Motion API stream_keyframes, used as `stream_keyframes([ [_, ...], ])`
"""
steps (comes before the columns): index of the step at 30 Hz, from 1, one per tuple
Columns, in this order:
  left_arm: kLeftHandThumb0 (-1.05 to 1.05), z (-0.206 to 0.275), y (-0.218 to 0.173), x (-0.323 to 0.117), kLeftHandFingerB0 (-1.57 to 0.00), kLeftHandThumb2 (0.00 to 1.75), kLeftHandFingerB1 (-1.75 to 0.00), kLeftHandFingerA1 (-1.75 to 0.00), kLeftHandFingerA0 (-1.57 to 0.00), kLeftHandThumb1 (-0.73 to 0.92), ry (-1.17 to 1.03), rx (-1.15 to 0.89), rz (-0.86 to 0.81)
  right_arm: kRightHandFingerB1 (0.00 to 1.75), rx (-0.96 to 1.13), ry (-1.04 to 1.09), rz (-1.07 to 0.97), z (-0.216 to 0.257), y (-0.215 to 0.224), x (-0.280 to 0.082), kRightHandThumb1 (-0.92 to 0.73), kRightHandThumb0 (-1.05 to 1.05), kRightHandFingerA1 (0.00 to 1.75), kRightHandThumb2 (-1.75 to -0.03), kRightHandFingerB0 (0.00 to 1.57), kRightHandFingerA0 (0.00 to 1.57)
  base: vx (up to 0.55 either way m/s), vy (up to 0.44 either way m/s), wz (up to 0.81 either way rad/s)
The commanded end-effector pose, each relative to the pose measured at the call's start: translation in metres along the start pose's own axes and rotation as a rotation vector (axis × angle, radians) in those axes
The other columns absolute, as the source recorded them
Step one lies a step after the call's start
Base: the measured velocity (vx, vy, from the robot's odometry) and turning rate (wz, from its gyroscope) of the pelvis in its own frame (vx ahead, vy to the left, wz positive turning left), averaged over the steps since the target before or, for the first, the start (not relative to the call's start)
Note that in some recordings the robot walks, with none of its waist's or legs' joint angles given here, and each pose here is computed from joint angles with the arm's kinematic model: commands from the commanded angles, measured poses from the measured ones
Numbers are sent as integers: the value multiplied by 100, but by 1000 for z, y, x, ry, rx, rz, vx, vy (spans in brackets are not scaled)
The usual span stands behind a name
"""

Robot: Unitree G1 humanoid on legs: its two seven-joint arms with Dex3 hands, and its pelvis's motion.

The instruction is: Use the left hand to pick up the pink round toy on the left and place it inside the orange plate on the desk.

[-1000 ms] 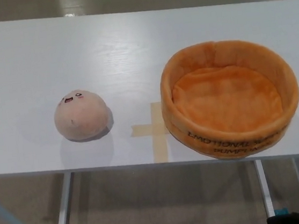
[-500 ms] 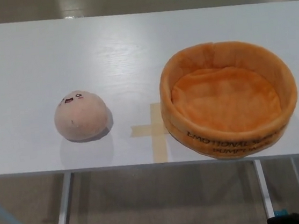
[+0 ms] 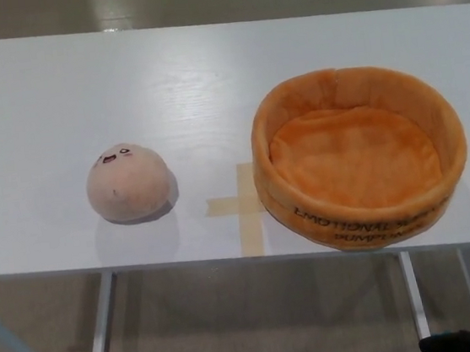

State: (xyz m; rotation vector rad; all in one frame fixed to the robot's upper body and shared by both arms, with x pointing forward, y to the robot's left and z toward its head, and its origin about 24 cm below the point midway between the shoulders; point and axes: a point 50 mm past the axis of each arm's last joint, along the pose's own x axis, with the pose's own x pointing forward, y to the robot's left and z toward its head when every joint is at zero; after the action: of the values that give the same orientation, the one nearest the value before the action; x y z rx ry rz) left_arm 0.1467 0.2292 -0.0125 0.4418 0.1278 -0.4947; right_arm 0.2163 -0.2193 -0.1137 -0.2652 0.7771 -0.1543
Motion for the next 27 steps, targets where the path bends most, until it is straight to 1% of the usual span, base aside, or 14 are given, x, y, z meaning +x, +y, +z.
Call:
stream_keyframes([
  [1,-30,58,-13,-4,-43,56,-34,-36,-39,53,-255,-6,-199,75,-5,12,-22,1,-1,1,-59,-17,94,-57,54,61,0,0,0],
  [2,-37,68,-14,-3,-36,67,-40,-43,-34,46,-291,-4,-199,75,-3,11,-23,2,-1,1,-59,-16,94,-57,53,60,0,0,0],
  [3,-37,71,-14,-3,-36,67,-40,-43,-34,46,-301,-4,-199,75,1,8,-22,2,-2,1,-59,-16,94,-57,53,60,0,0,0],
  [9,-34,104,-1,8,-26,62,-35,-39,-24,47,-474,84,-132,75,7,7,-16,4,0,2,-59,-16,89,-57,53,57,0,0,0],
  [10,-29,109,4,11,-28,56,-30,-32,-22,52,-500,113,-108,75,7,6,-17,4,0,2,-58,-15,91,-56,54,59,0,0,0],
  [13,-29,115,14,19,-27,56,-30,-31,-20,52,-517,168,-66,76,7,4,-15,4,1,2,-58,-15,91,-56,54,58,0,0,0],
  [16,-26,122,29,33,-21,55,-29,-31,-10,50,-525,223,-34,77,6,6,-18,3,1,1,-58,-14,91,-56,54,58,0,0,0],
  [17,-19,126,38,42,0,92,-46,-52,-3,45,-508,274,-17,76,13,10,-19,3,1,1,-59,-15,92,-57,54,59,0,0,0],
  [18,-19,127,42,45,0,92,-46,-52,-3,45,-500,298,-8,76,12,12,-19,3,1,1,-59,-15,92,-57,54,59,0,0,0],
  [19,-29,131,52,55,-14,59,-31,-22,-7,43,-494,352,18,77,6,8,-19,3,1,1,-59,-14,92,-57,55,59,0,0,0],
  [22,-28,134,60,64,-14,61,-33,-23,-4,43,-493,381,39,77,3,4,-18,2,1,1,-59,-13,92,-57,55,59,0,0,0],
  [24,-26,136,66,70,-16,54,-28,-30,-1,47,-485,399,55,77,6,3,-17,4,1,1,-59,-14,92,-57,55,59,0,0,0],
  [25,-25,137,72,76,-10,65,-32,-17,0,39,-472,418,69,76,-1,5,-19,4,1,1,-59,-15,91,-57,57,61,0,0,0],
  [27,-24,141,88,90,-6,65,-30,-10,0,37,-427,470,108,77,-3,4,-24,5,2,2,-57,-13,92,-56,58,61,0,0,0],
])
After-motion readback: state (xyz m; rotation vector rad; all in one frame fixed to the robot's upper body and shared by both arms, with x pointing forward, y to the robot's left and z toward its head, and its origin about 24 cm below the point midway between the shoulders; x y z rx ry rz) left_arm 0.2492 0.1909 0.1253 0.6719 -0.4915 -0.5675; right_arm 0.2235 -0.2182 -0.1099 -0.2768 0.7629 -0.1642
